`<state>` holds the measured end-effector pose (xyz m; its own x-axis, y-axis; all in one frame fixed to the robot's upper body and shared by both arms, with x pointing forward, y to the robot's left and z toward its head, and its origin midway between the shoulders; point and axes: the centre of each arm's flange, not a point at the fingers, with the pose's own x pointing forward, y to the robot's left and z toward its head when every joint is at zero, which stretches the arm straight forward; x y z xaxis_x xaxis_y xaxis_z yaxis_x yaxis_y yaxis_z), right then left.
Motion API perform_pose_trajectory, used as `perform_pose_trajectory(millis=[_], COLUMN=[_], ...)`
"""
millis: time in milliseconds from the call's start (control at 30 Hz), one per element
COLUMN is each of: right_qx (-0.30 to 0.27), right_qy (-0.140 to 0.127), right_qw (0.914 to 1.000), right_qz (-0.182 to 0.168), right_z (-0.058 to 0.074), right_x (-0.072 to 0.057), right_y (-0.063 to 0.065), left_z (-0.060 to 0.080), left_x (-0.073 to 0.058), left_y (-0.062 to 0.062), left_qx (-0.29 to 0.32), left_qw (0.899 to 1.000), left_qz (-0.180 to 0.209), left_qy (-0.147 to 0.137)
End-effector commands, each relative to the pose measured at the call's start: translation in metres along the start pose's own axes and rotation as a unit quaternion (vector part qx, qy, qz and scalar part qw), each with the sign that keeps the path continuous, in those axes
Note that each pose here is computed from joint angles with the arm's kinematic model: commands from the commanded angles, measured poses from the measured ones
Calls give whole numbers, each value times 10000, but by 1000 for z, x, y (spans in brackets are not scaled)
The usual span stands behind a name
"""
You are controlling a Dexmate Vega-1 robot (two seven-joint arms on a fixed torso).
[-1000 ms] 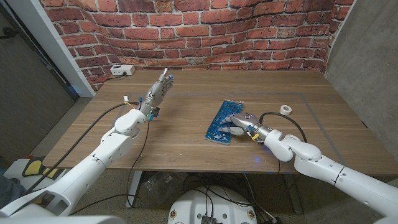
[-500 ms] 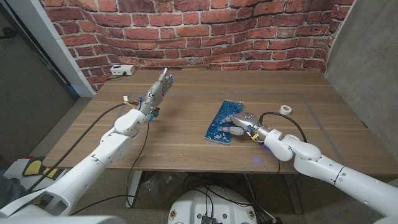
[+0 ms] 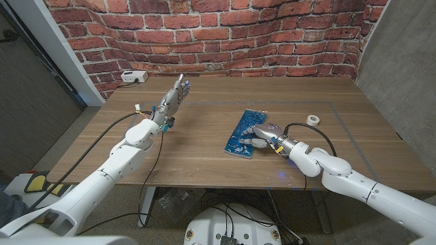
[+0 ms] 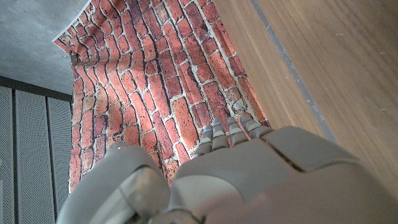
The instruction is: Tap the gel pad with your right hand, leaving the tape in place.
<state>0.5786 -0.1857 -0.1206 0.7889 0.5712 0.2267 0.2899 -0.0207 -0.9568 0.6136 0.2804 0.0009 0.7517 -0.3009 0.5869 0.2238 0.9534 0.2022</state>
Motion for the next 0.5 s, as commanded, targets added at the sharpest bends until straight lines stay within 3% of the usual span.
perform_pose_trajectory(millis=[33, 500], right_qx=[-34, -145], right_qy=[-9, -92], right_qw=[9998, 9988], right_qz=[-197, -463], right_z=[1, 4], right_x=[0, 0], right_y=[-11, -23], left_z=[1, 3], left_x=[1, 1], left_y=[2, 3], left_qx=[18, 26], left_qw=[10000, 10000], left_qz=[9, 20], left_qy=[-15, -68])
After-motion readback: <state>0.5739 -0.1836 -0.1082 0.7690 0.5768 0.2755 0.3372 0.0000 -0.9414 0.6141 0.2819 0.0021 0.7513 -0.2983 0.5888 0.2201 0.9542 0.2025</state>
